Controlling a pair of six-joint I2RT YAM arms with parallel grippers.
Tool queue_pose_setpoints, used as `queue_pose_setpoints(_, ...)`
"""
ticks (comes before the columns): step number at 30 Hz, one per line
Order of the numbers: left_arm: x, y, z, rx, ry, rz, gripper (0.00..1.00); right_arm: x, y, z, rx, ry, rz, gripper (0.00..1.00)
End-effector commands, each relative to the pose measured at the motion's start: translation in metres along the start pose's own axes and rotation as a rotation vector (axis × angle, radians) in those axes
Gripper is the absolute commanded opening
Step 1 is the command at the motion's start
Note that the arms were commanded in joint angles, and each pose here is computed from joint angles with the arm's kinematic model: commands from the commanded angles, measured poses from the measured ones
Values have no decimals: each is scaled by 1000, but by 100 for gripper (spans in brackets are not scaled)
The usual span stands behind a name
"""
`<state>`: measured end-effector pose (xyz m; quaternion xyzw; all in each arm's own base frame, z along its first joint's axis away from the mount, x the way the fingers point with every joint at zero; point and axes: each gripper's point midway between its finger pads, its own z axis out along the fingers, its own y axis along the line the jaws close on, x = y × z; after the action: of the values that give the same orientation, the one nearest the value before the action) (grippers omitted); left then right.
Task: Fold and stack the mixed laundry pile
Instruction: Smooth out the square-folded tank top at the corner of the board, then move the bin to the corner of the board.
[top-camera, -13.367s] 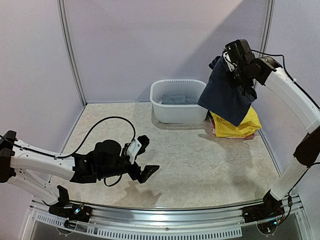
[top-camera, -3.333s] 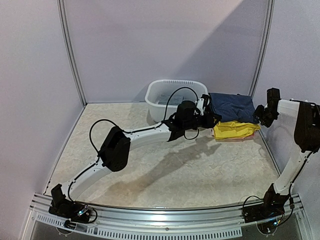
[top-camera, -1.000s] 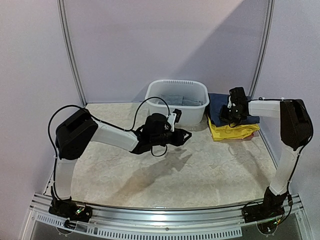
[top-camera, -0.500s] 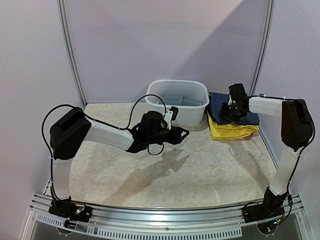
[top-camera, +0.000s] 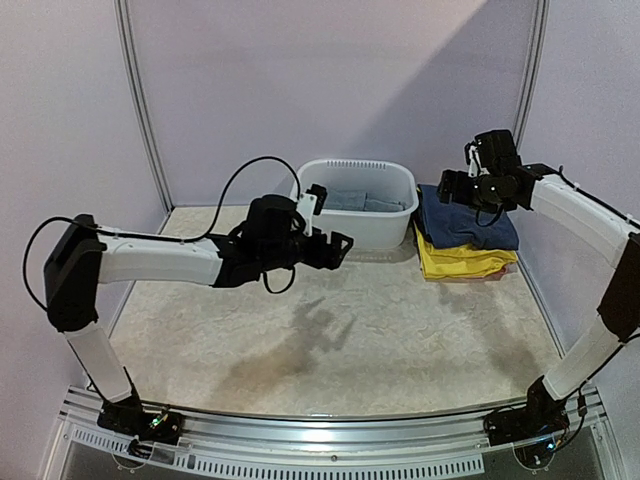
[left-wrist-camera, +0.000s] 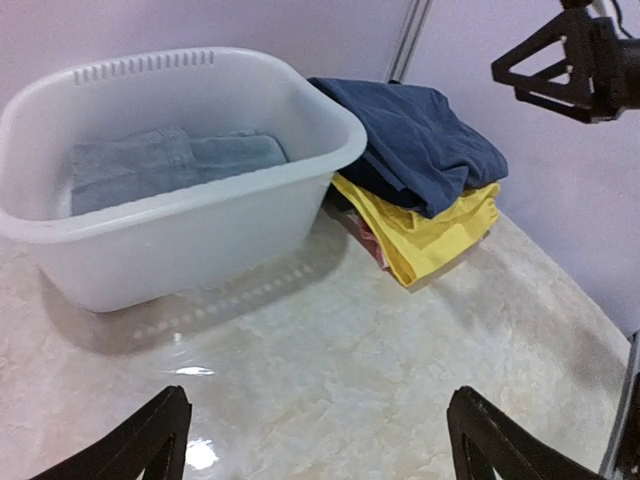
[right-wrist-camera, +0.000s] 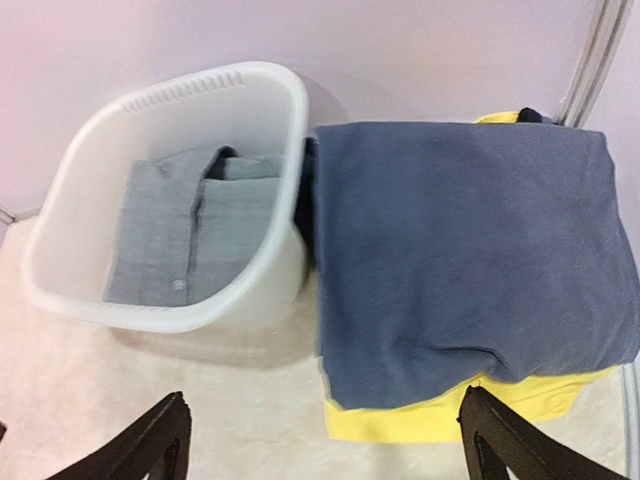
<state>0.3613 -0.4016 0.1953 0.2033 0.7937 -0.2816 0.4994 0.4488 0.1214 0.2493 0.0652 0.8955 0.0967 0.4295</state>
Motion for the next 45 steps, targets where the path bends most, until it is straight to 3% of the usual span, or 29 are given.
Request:
queue_pose_setpoints(1,-3,44,-40,-224,39,110,93,-5,29,-39,-89,-63,-79,99)
queue_pose_setpoints(6,-15,75,-92,-395,22,161,99,1,57,-72,-235,-113,-119,99)
queue_pose_setpoints(15,-2,116,-180,-586,6,167,100,25,62,-103,-376,-182,-109,99)
queue_pose_setpoints(25,40,136,-236,-621,43,47,100,10,90,-71,-419,-128,-152,99)
queue_pose_setpoints(30,46,140,-235,-617,27,24,100,-10,120,-28,-435,-49,-171,99)
queue_pose_setpoints(35,27,139,-207,-546,57,-23,99,-26,139,24,-390,24,-159,99)
queue_pose_setpoints(40,13,139,-170,-503,115,-14,97,10,168,65,-527,158,-195,93)
queue_pose_setpoints(45,15,134,-143,-442,154,-23,94,36,184,90,-573,209,-407,95)
